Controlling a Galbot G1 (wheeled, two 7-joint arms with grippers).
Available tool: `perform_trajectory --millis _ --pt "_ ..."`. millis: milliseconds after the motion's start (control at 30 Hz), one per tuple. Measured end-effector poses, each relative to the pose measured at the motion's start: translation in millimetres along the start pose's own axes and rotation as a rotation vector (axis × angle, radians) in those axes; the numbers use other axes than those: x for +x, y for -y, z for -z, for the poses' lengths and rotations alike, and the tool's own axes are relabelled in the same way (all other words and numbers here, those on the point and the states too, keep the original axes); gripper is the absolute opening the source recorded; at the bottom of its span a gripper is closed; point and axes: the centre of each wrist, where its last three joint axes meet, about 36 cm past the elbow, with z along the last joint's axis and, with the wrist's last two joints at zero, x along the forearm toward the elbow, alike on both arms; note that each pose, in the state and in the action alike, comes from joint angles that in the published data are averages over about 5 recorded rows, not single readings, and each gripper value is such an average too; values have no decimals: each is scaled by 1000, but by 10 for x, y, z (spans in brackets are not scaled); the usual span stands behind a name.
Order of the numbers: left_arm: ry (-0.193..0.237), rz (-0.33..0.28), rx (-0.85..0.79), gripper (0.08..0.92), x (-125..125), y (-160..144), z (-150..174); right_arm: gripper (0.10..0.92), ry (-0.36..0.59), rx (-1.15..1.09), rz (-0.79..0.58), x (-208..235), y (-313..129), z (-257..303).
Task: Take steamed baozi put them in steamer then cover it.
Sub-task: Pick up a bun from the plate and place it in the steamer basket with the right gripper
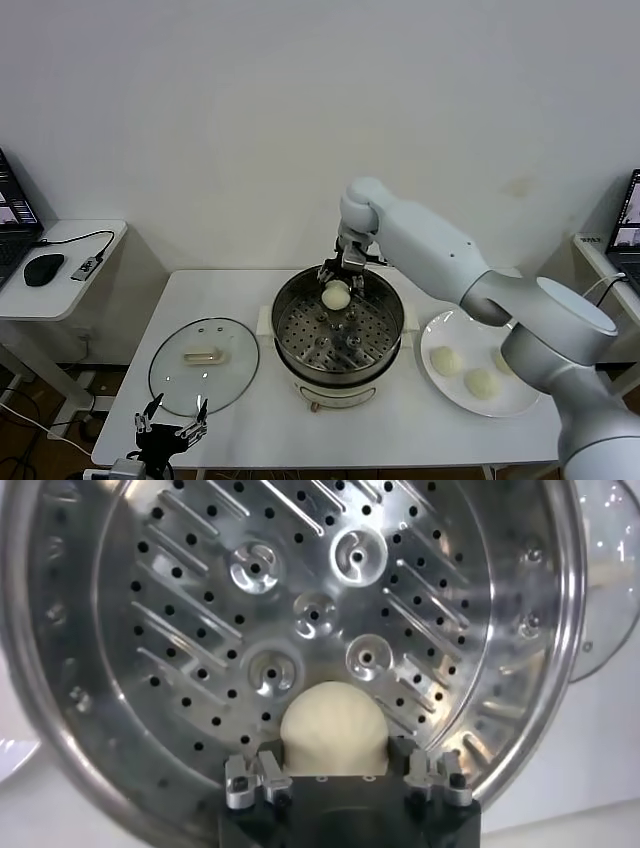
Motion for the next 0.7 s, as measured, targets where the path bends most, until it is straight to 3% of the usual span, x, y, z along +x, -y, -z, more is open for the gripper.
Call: perform_trajectory --millis 333,700 --pt "2 -4 7 823 5 33 2 814 -9 -6 -16 87 -31 -12" --pt "-15 -25 25 823 15 90 -13 823 -16 -135 -135 792 -202 -23"
